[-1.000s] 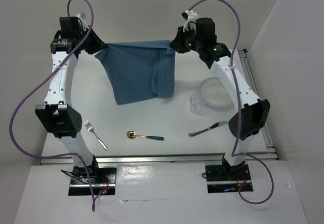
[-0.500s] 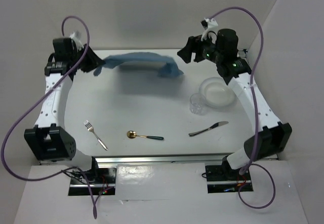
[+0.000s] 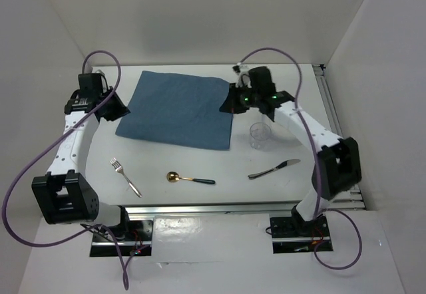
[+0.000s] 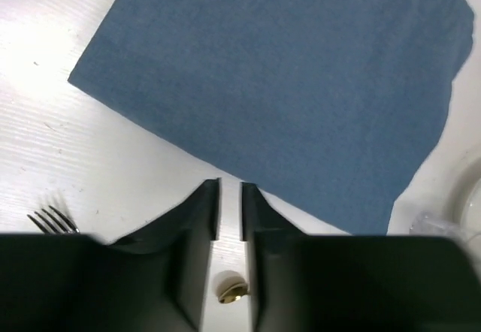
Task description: Set the dinner table for one person
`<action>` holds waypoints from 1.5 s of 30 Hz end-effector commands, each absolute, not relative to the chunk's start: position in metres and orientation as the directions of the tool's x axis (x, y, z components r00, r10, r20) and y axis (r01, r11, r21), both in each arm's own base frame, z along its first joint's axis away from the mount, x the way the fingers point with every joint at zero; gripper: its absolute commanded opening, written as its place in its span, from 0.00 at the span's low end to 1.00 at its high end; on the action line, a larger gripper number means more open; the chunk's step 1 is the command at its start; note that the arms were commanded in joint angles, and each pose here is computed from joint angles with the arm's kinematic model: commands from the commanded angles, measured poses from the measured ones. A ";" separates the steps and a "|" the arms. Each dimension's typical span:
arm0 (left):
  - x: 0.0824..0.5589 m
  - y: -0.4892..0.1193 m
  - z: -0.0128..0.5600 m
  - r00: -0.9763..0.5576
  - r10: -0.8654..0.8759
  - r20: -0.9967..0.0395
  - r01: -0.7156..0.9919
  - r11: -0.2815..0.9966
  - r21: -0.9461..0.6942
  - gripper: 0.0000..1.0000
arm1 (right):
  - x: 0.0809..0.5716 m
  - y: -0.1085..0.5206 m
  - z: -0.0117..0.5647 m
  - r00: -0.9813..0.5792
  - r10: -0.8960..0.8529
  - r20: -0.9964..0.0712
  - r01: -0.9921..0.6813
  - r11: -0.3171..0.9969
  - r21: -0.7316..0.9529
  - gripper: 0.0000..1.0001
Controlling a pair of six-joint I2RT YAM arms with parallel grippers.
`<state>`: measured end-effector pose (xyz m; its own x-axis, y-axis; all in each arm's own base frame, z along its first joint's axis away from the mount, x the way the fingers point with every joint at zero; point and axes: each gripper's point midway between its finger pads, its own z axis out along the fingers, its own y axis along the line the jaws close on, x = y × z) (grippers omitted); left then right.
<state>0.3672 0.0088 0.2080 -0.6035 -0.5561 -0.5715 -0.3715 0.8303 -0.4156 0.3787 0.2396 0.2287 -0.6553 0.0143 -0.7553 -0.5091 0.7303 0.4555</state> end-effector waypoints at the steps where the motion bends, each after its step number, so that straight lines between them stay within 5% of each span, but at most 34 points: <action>1: 0.378 0.021 0.186 -0.598 -0.583 -0.550 -0.447 0.812 -0.375 0.30 | 0.365 0.290 0.202 -0.735 -0.052 -0.676 -0.502 0.712 0.490 0.00; 6: 0.399 0.018 0.143 -0.641 -0.607 -0.470 -0.478 0.794 -0.375 0.13 | 0.381 0.315 0.139 -0.824 -0.053 -0.565 -0.379 0.791 0.480 0.00; 10: 0.404 0.018 0.107 -0.697 -0.617 -0.365 -0.533 0.787 -0.312 0.18 | 0.390 0.302 0.105 -0.875 -0.037 -0.484 -0.253 0.886 0.389 0.02; 13: 0.383 0.034 0.093 -0.676 -0.647 -0.353 -0.620 0.758 -0.204 0.40 | 0.378 0.290 0.106 -0.872 -0.003 -0.490 -0.219 0.897 0.384 0.48; 14: 0.377 0.040 0.093 -0.656 -0.666 -0.355 -0.644 0.739 -0.196 0.49 | 0.376 0.286 0.110 -0.866 0.019 -0.500 -0.205 0.898 0.389 0.72; 15: 0.374 0.044 0.094 -0.627 -0.691 -0.361 -0.670 0.714 -0.203 0.71 | 0.372 0.285 0.113 -0.864 0.048 -0.500 -0.186 0.894 0.408 0.80; 18: 0.365 0.057 0.095 -0.574 -0.735 -0.360 -0.708 0.667 -0.232 0.91 | 0.355 0.285 0.124 -0.845 0.083 -0.529 -0.185 0.882 0.434 1.00; 19: 0.364 0.062 0.096 -0.556 -0.754 -0.350 -0.722 0.647 -0.245 0.97 | 0.356 0.284 0.133 -0.828 0.108 -0.550 -0.184 0.875 0.448 1.00; 25: 0.370 0.067 0.065 -0.535 -0.817 -0.216 -0.755 0.577 -0.312 0.97 | 0.333 0.280 0.111 -0.846 0.159 -0.509 -0.085 0.902 0.424 1.00; 30: 0.388 0.068 0.052 -0.542 -0.817 -0.196 -0.751 0.576 -0.323 0.93 | 0.324 0.276 0.113 -0.812 0.359 -0.460 0.069 0.842 0.536 0.77; 35: 0.399 0.071 0.039 -0.539 -0.824 -0.176 -0.763 0.566 -0.312 0.86 | 0.319 0.271 0.099 -0.790 0.441 -0.425 0.172 0.826 0.538 0.98; 38: 0.403 0.074 0.033 -0.539 -0.825 -0.173 -0.769 0.565 -0.300 0.83 | 0.318 0.265 0.089 -0.766 0.508 -0.394 0.253 0.802 0.542 0.98; 42: 0.413 0.081 0.023 -0.536 -0.825 -0.178 -0.776 0.565 -0.280 0.68 | 0.325 0.261 0.076 -0.729 0.570 -0.379 0.332 0.779 0.533 0.90; 45: 0.418 0.080 0.021 -0.539 -0.826 -0.168 -0.776 0.564 -0.283 0.39 | 0.331 0.262 0.073 -0.693 0.620 -0.368 0.373 0.745 0.553 0.87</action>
